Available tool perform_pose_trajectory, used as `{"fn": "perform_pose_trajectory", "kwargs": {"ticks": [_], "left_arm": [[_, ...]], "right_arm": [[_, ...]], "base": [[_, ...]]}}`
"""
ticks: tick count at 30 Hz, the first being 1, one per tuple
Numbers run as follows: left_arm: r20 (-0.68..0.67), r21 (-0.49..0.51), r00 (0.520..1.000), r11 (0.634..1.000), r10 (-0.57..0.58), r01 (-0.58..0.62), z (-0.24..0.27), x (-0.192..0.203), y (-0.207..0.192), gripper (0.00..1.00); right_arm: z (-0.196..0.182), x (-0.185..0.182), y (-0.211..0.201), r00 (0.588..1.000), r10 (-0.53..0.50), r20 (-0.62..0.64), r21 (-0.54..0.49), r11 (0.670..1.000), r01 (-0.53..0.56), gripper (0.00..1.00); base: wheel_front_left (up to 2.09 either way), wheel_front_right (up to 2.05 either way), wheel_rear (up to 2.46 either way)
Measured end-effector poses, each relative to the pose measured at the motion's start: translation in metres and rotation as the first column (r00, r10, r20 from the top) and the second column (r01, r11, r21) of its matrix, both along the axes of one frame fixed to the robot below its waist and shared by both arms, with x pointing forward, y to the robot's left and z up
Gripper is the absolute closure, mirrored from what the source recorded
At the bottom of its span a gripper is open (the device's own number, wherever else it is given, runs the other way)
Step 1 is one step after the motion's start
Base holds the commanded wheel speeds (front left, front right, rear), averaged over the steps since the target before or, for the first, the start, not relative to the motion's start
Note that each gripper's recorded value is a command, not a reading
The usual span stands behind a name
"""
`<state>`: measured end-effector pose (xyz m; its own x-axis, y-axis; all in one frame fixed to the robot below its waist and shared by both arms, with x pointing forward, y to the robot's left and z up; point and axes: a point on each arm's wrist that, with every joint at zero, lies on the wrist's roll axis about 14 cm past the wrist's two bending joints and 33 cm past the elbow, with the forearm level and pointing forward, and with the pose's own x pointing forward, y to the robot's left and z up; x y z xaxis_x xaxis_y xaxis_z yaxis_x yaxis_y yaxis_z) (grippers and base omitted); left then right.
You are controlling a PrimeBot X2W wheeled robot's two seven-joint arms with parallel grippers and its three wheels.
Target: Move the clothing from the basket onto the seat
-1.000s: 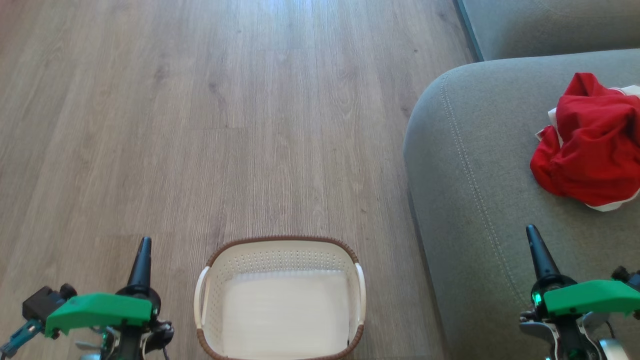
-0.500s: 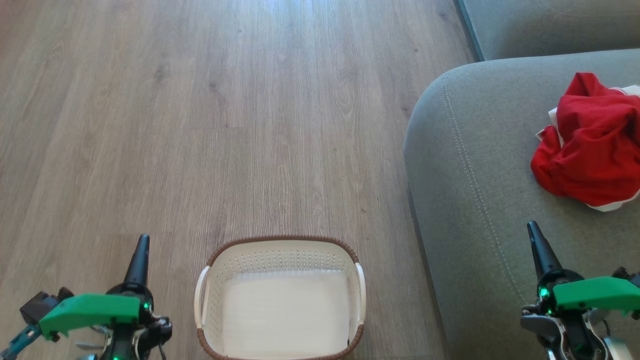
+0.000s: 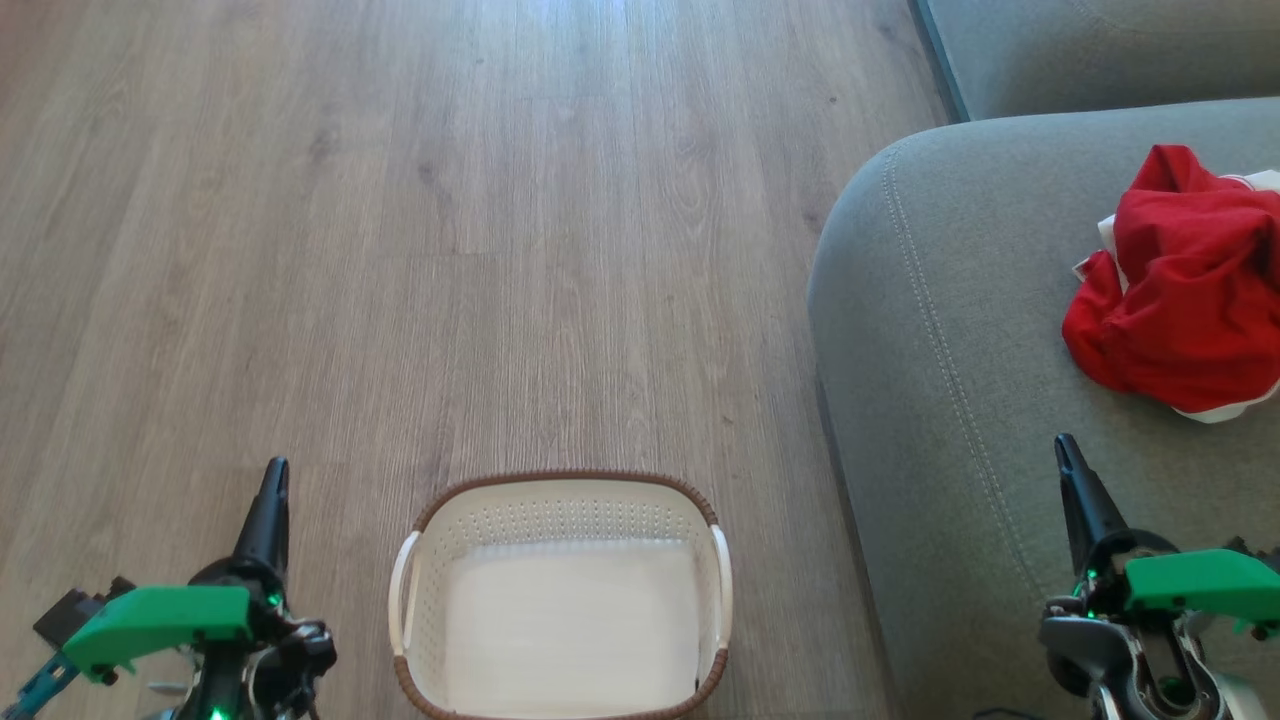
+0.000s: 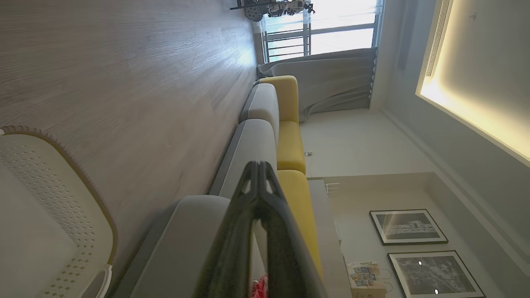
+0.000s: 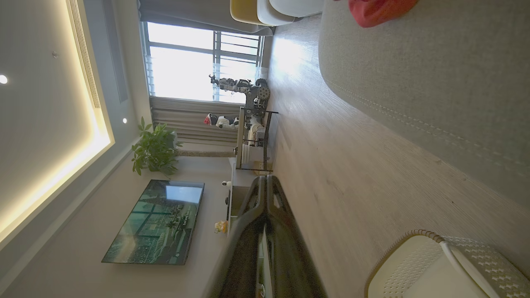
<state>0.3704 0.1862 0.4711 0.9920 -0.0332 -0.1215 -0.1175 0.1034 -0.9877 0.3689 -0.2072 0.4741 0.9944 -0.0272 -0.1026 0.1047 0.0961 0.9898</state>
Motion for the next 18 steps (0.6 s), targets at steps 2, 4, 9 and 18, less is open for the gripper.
{"fn": "perform_pose_trajectory", "kwargs": {"ticks": [2, 4, 9, 18], "left_arm": [[0.001, -0.023, 1.000, 1.000, 0.005, -0.005, 0.0003, 0.0001, 0.0008, 1.00], [0.003, -0.046, 1.000, 0.999, 0.011, -0.011, 0.0006, 0.0003, 0.0024, 1.00], [0.026, -0.097, 0.999, 0.995, 0.021, -0.018, 0.0067, 0.0042, 0.0033, 1.00], [0.029, -0.104, 0.999, 0.994, 0.022, -0.019, 0.0075, 0.0048, 0.0027, 1.00]], "right_arm": [[-0.0002, 0.0001, -0.0010, 1.000, -0.003, 0.001, 0.020, 1.000, 0.003, 1.00], [-0.0001, 0.0004, -0.0018, 1.000, -0.009, 0.002, 0.042, 0.999, 0.009, 1.00], [0.0052, 0.0049, -0.0028, 1.000, -0.013, 0.021, 0.090, 0.996, 0.011, 1.00], [0.0048, 0.0048, -0.0027, 1.000, -0.013, 0.020, 0.093, 0.996, 0.012, 1.00]], "base": [[0.00, 0.00, 0.00], [0.00, 0.00, 0.00], [0.00, 0.00, 0.00], [0.00, 0.00, 0.00]]}}
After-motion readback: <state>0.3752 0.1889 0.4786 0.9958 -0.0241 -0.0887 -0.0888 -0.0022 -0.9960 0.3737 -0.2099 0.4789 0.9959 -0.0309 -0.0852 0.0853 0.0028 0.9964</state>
